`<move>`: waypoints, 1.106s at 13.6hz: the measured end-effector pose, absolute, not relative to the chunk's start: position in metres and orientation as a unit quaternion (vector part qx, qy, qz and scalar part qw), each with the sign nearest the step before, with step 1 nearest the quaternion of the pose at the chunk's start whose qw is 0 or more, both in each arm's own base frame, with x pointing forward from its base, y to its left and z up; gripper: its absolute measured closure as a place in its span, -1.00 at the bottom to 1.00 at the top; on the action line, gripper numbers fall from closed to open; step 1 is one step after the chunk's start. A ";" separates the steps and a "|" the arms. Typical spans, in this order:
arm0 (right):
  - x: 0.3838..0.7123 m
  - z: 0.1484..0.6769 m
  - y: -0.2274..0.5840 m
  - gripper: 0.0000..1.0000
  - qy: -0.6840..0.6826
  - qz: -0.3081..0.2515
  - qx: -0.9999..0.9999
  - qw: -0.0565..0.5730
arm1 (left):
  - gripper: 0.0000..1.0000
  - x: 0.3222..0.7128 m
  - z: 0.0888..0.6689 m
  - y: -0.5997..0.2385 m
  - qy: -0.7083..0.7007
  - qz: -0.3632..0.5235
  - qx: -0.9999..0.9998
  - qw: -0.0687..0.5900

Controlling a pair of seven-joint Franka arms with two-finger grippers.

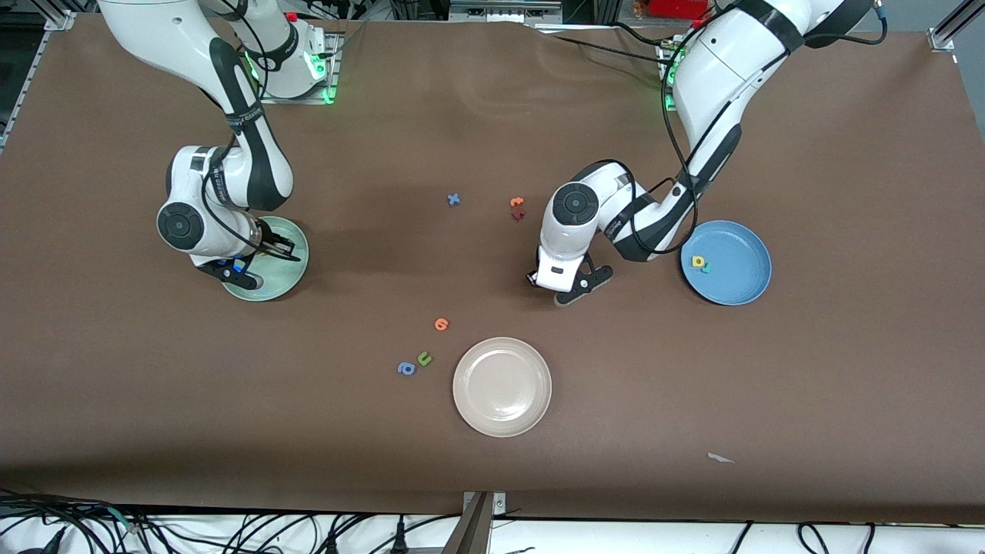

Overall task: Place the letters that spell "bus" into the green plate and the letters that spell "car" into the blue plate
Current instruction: 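Release the p onto the green plate while the left gripper carries c, then release the c onto the blue plate while the right gripper withdraws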

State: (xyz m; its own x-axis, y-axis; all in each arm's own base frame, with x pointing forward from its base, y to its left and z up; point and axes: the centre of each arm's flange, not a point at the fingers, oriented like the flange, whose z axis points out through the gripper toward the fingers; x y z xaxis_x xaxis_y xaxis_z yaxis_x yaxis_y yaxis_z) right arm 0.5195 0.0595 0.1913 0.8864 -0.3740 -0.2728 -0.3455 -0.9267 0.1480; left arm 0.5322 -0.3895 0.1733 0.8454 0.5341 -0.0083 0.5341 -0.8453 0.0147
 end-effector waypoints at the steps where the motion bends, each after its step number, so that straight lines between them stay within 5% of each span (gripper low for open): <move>1: 0.519 0.191 0.060 0.35 -0.186 -0.150 0.970 0.047 | 0.49 0.532 0.173 -0.390 0.278 -0.002 0.961 0.008; 8: 0.538 0.263 0.074 -0.97 -0.176 -0.157 0.972 0.017 | 0.52 0.556 0.183 -0.360 0.278 -0.024 0.960 -0.032; 15: 0.584 0.451 0.075 -0.98 -0.152 -0.162 0.975 0.000 | 0.52 0.609 0.243 -0.200 0.111 -0.186 0.970 -0.108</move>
